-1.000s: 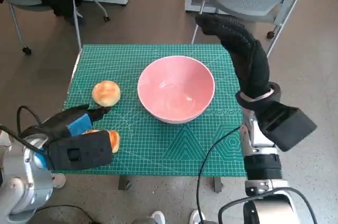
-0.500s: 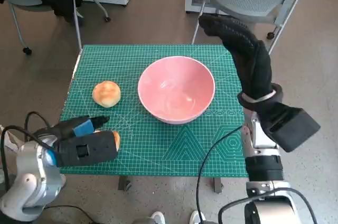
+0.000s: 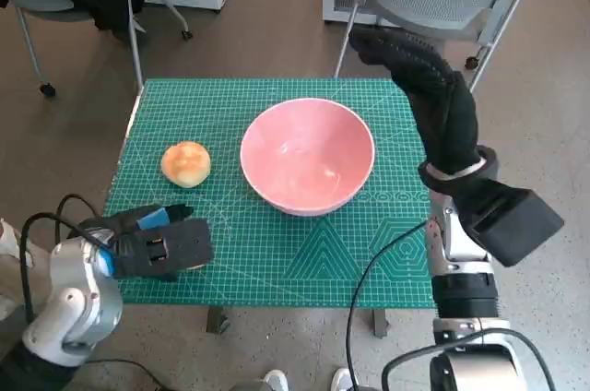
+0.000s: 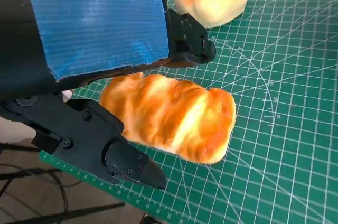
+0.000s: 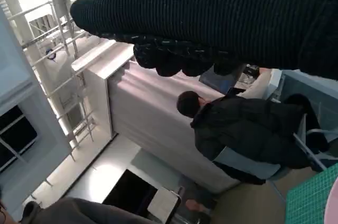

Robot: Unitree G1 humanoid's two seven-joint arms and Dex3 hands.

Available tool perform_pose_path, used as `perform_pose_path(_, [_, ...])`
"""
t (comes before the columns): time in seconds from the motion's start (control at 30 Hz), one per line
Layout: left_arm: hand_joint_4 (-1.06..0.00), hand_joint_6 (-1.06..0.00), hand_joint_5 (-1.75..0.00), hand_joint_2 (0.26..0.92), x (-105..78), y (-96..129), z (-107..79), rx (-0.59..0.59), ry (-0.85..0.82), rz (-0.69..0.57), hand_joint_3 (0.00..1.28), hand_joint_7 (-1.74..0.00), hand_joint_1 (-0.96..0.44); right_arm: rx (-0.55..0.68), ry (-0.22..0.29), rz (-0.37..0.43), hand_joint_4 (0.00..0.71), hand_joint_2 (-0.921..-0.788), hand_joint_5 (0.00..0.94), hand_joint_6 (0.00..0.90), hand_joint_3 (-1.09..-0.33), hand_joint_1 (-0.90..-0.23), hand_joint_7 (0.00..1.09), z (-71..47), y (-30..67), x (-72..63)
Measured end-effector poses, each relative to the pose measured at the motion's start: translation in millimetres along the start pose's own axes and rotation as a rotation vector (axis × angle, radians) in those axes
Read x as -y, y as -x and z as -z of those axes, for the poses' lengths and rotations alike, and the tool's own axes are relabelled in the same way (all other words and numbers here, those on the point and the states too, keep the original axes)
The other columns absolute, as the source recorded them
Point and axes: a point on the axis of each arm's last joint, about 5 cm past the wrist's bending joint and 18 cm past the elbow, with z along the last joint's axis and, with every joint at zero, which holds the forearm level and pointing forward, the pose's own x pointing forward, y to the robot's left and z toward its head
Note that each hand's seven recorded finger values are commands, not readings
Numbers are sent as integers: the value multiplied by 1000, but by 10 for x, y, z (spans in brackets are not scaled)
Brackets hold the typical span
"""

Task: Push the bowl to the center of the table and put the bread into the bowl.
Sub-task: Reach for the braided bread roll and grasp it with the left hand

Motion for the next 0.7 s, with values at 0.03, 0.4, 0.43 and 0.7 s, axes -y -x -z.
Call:
perform_pose_path(0.03, [-204,-328,-24,710,4,-14,1,-3,2,3,7,-15,-162,0,0,0,132,-921,0,-1,-798,-691,450,-1,3,0])
perform_pose_path(0.4, [-664,-654,-1066,702,18,-62,4,-20,-13,-80,381,-882,31,1,6,-8,131,-921,0,-1,-799,-691,449,-20,11,16])
perform_pose_path(0.43, [-683,-667,-1199,647,21,-59,1,-19,-20,-100,500,-944,22,1,6,-9,131,-921,0,-1,-800,-691,449,-21,10,16])
perform_pose_path(0.7, [-711,-669,-1422,531,161,-59,39,36,-79,-225,748,-1116,4,-2,14,-18,130,-921,0,-1,-800,-682,448,-32,15,44])
